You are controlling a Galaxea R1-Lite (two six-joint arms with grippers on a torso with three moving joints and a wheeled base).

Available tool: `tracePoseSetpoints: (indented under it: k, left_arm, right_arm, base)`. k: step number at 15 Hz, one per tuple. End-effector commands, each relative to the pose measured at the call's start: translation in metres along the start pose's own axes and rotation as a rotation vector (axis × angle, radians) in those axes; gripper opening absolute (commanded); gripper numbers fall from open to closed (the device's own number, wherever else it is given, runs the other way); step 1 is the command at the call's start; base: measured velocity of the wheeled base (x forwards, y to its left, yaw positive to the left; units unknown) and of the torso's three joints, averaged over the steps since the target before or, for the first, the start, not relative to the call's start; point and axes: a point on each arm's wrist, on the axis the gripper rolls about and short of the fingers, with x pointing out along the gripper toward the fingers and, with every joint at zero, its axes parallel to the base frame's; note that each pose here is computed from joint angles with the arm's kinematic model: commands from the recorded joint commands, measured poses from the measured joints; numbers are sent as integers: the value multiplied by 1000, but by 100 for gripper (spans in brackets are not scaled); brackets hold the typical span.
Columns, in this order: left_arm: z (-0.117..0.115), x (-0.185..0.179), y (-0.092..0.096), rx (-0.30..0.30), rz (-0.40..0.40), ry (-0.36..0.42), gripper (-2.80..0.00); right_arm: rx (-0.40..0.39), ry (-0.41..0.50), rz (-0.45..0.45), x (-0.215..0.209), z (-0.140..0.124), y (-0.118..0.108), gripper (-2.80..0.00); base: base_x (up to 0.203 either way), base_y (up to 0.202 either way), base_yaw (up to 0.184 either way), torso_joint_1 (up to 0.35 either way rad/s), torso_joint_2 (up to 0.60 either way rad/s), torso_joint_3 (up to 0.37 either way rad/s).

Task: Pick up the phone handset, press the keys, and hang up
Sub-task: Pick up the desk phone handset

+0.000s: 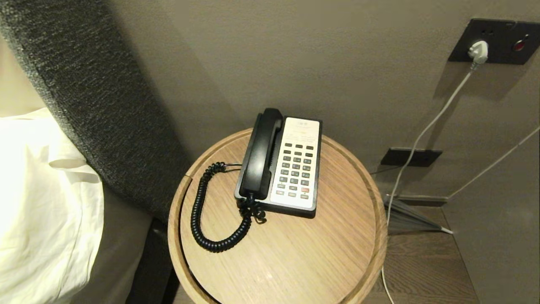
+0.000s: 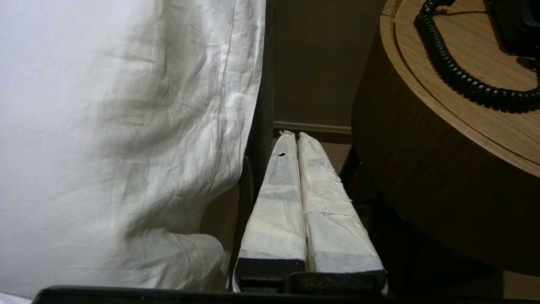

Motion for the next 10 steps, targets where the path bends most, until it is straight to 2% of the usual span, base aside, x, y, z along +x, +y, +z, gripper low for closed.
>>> tracePoseSetpoints:
  k: [1, 10]
  left_arm:
    - [-11, 2, 0, 0, 0, 41, -280]
    - [-11, 2, 0, -20, 0, 37, -280]
  right_arm:
    - [0, 21, 0, 1, -6, 0, -280]
    - [0, 20, 0, 1, -6, 0, -280]
  base:
    - [0, 0, 0, 2, 5, -198]
    - [0, 0, 0, 3, 3, -193]
